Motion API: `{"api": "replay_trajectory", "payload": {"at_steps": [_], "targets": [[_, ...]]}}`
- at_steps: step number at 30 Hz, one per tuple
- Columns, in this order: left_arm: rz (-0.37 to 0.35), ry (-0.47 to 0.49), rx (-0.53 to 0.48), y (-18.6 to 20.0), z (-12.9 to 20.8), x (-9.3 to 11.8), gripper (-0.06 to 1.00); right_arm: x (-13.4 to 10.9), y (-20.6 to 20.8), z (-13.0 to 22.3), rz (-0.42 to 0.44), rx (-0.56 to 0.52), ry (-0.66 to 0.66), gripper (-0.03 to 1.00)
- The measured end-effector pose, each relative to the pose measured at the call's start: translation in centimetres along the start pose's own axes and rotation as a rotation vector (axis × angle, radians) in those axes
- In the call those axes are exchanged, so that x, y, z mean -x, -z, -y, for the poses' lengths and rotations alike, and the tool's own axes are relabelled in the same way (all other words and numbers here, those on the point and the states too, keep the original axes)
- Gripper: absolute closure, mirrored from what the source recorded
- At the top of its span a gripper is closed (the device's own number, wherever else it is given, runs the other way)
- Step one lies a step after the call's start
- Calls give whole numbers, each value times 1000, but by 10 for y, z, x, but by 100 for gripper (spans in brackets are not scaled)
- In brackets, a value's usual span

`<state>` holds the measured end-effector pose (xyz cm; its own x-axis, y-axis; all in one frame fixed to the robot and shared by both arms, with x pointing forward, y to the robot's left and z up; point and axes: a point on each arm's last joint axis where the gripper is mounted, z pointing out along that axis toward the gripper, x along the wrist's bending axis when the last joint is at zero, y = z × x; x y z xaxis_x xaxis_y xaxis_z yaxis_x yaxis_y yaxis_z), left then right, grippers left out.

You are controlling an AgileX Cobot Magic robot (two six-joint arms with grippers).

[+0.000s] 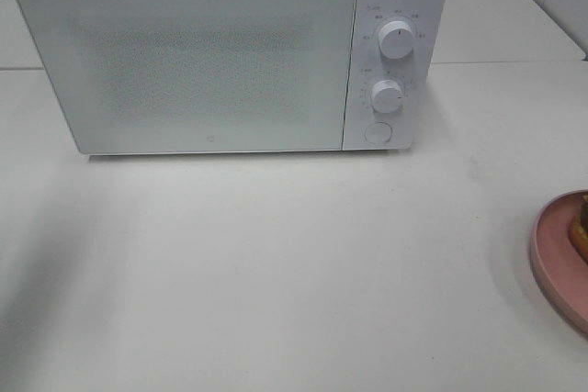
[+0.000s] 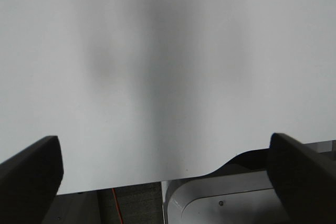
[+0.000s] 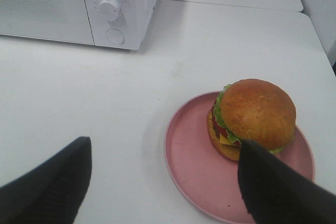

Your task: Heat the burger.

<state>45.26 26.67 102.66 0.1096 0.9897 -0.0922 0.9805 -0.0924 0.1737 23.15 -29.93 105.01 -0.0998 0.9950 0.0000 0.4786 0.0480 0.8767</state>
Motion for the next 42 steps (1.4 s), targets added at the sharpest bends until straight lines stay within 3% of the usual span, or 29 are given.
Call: {"api": "replay_trajectory", "payload": {"at_steps": [4,16,22,23,30,32,35,42], "targets": [[-15,53,45,9,27,-12,-3,0,0,0,0,0,0,21],[-16,43,191,22,89,-9,-3,0,0,0,0,0,0,21],[-22,26,363,36,119,-7,-3,0,0,0,0,0,0,21],[-27,18,431,43,129,-7,-3,0,0,0,0,0,0,21],[-32,2,567,52,158,-5,-3,0,0,0,0,0,0,21],[-33,-8,678,60,174,-4,-3,0,0,0,0,0,0,21],[-33,-11,705,62,178,-3,-3,0,0,0,0,0,0,21],[-25,-26,880,68,206,-1,-3,0,0,0,0,0,0,21]]}}
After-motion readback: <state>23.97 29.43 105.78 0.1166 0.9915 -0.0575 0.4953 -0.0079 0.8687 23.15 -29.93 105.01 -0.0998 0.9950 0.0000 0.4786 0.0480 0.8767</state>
